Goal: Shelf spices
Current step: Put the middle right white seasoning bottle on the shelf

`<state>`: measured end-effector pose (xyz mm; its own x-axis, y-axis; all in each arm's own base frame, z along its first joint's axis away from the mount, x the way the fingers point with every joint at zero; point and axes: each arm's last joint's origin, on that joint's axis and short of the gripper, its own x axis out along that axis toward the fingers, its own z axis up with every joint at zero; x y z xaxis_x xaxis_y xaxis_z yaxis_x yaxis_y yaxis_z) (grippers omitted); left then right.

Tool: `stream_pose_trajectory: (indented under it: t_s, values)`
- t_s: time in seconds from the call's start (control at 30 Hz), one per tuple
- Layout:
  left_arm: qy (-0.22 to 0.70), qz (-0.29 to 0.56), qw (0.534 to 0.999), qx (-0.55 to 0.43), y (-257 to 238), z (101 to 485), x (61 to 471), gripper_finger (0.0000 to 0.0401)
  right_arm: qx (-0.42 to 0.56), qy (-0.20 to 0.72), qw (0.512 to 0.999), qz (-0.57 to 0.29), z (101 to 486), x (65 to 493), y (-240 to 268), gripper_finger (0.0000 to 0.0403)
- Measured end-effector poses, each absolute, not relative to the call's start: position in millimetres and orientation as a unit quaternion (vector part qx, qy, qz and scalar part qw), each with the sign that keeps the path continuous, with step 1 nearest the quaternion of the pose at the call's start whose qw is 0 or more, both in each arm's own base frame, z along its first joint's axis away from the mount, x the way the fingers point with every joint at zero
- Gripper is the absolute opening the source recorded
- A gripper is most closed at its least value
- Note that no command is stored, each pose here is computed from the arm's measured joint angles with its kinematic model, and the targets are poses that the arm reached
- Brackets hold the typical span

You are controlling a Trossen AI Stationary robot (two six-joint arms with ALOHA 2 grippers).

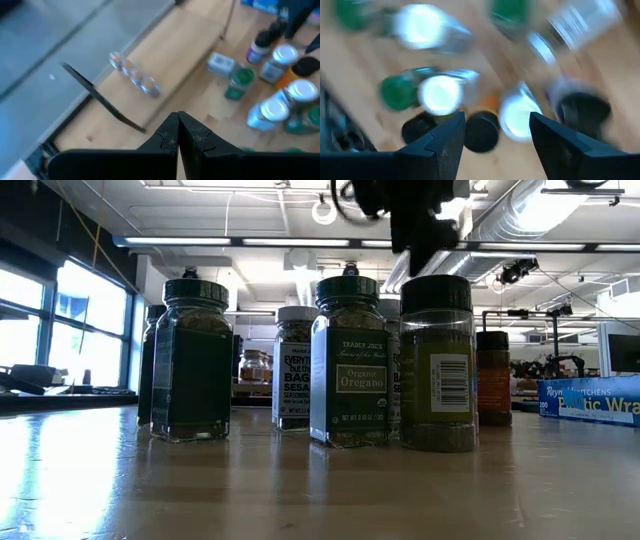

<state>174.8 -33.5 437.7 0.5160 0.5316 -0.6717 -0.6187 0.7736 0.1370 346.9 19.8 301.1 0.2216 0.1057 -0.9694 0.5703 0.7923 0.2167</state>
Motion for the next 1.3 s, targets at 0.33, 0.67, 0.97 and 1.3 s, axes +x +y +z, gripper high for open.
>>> stream_pose_trajectory:
  t_s: [0.33, 0.67, 0.97, 1.3]
  values:
    - [0.324, 0.337, 0.884, -0.031, -22.2, 452.1, 144.3, 0.0, 0.371, 0.636, 0.614, -0.283, 278.5, 348.6, 31.5, 0.0218]
    - [0.331, 0.324, 0.886, 0.003, -22.0, 453.2, 143.6, 0.0, 0.397, 0.627, 0.598, -0.303, 260.6, 350.2, 26.3, 0.0284]
    - [0.342, 0.307, 0.888, 0.001, -22.8, 452.6, 143.8, 0.0, 0.385, 0.612, 0.596, -0.349, 252.0, 353.7, 22.6, 0.0297]
    - [0.343, 0.301, 0.89, -0.017, -23.6, 452.4, 144.3, 0.0, 0.376, 0.627, 0.587, -0.347, 224.9, 368.9, 21.1, 0.0286]
